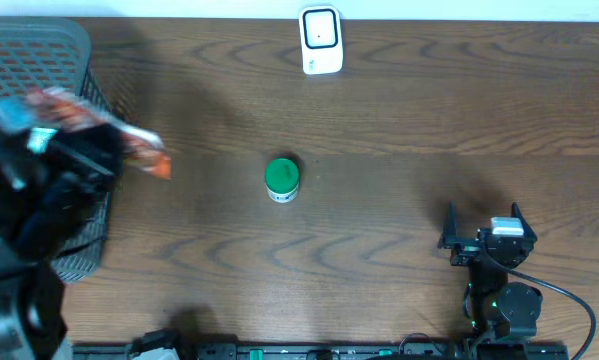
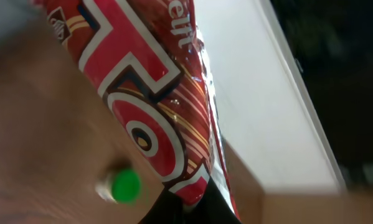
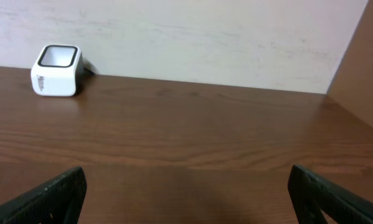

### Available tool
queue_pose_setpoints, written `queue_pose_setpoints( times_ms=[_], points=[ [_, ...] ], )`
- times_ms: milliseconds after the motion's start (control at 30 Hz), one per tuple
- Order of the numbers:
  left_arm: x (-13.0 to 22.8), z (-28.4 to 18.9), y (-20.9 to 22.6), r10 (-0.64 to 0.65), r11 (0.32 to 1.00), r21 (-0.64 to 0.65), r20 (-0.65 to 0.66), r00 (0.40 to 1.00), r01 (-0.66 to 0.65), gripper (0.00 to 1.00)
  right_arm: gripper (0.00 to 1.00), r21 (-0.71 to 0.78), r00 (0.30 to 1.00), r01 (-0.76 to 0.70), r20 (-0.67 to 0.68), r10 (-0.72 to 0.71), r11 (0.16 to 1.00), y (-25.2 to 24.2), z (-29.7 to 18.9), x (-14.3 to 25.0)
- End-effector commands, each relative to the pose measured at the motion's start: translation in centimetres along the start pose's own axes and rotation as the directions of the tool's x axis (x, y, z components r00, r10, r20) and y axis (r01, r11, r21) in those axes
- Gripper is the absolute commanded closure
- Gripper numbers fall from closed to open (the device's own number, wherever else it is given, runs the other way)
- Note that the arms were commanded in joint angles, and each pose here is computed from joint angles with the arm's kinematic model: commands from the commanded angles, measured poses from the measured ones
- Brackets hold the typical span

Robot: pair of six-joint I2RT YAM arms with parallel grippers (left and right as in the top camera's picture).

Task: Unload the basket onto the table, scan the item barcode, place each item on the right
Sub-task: 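Carry the snack bar to the table beside the bottle and release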

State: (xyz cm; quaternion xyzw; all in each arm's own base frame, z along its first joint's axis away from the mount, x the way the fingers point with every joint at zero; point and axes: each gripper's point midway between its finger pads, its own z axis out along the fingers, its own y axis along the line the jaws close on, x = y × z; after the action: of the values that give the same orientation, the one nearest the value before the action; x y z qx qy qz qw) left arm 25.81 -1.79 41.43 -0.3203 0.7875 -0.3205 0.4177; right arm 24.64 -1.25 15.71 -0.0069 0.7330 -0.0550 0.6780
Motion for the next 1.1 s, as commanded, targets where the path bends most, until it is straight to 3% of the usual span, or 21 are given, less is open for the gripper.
queue_pose_setpoints(
  times_ms=[0, 200, 467, 867, 1067],
  points=[
    [3.9, 2.5, -2.3, 0.135, 0.986, 0.116, -0.176, 0.975, -0.116, 0.93, 0.01, -0.002, 1.0, 0.01, 0.006, -0.01, 1.0, 0.1, -0.1, -0.1],
    [10.3, 8.1, -3.7, 0.246, 0.964, 0.19, -0.395, 0.885, -0.184, 0.93, 0.01, -0.002, 1.0, 0.01, 0.006, -0.01, 1.0, 0.1, -0.1, -0.1],
    [21.1, 16.4, -3.0, 0.326, 0.945, 0.197, -0.651, 0.686, -0.262, 0.93, 0.01, -0.002, 1.0, 0.01, 0.006, -0.01, 1.0, 0.1, -0.1, -0.1],
    [33.2, 24.7, 2.4, 0.305, 0.925, 0.137, -0.826, 0.474, -0.355, 0.93, 0.01, -0.002, 1.0, 0.01, 0.005, -0.01, 1.0, 0.1, -0.1, -0.1],
    [36.4, 27.2, 7.2, 0.25, 0.898, 0.042, -0.868, 0.43, -0.438, 0.93, 0.01, -0.002, 1.0, 0.01, 0.006, -0.01, 1.0, 0.1, -0.1, -0.1]
  ],
)
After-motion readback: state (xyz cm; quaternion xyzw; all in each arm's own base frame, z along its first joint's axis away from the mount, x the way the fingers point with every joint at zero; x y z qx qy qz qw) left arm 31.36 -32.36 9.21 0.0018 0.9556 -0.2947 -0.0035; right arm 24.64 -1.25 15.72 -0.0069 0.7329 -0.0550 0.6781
